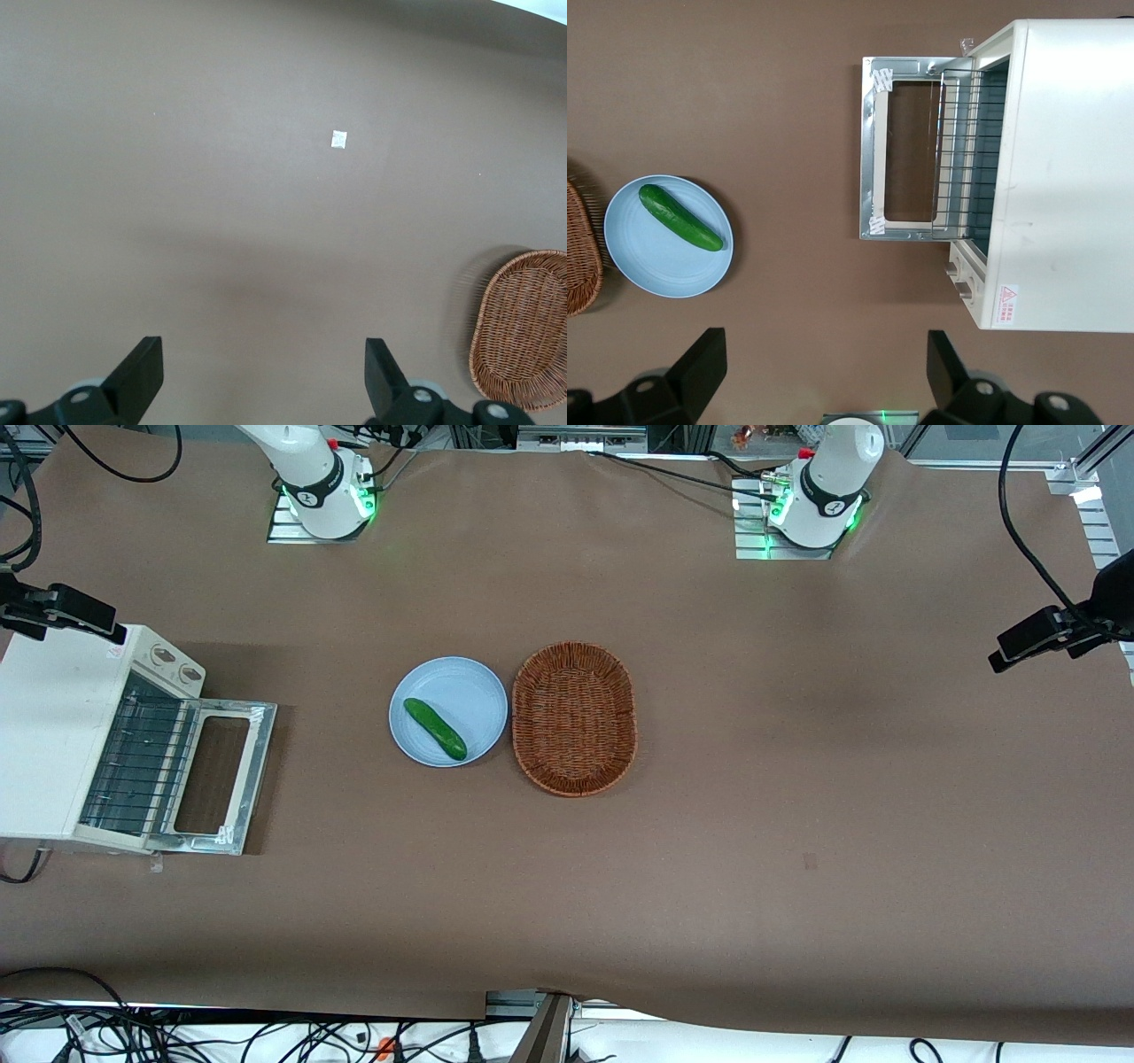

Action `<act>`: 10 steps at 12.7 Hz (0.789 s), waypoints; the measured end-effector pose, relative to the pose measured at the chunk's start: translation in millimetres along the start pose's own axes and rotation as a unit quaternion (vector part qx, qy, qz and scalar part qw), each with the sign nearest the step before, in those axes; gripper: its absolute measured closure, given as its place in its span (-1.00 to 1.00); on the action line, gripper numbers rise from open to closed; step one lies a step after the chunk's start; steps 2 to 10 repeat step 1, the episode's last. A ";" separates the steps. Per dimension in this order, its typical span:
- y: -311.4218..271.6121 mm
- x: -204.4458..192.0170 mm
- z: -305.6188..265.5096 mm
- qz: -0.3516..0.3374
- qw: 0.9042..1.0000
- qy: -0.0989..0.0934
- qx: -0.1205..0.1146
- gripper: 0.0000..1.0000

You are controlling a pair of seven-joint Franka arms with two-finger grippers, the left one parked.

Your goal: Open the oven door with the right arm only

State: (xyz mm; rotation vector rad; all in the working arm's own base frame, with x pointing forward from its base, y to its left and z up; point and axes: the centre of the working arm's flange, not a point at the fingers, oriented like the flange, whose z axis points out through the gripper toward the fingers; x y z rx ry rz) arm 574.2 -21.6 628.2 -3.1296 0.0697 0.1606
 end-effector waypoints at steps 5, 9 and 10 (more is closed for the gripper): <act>-1.0 0.0 0.0 -0.002 1.000 0.000 0.000 -1.00; -1.0 0.0 0.0 -0.002 1.000 0.000 0.000 -1.00; -1.0 0.0 0.0 -0.002 1.000 0.000 0.000 -1.00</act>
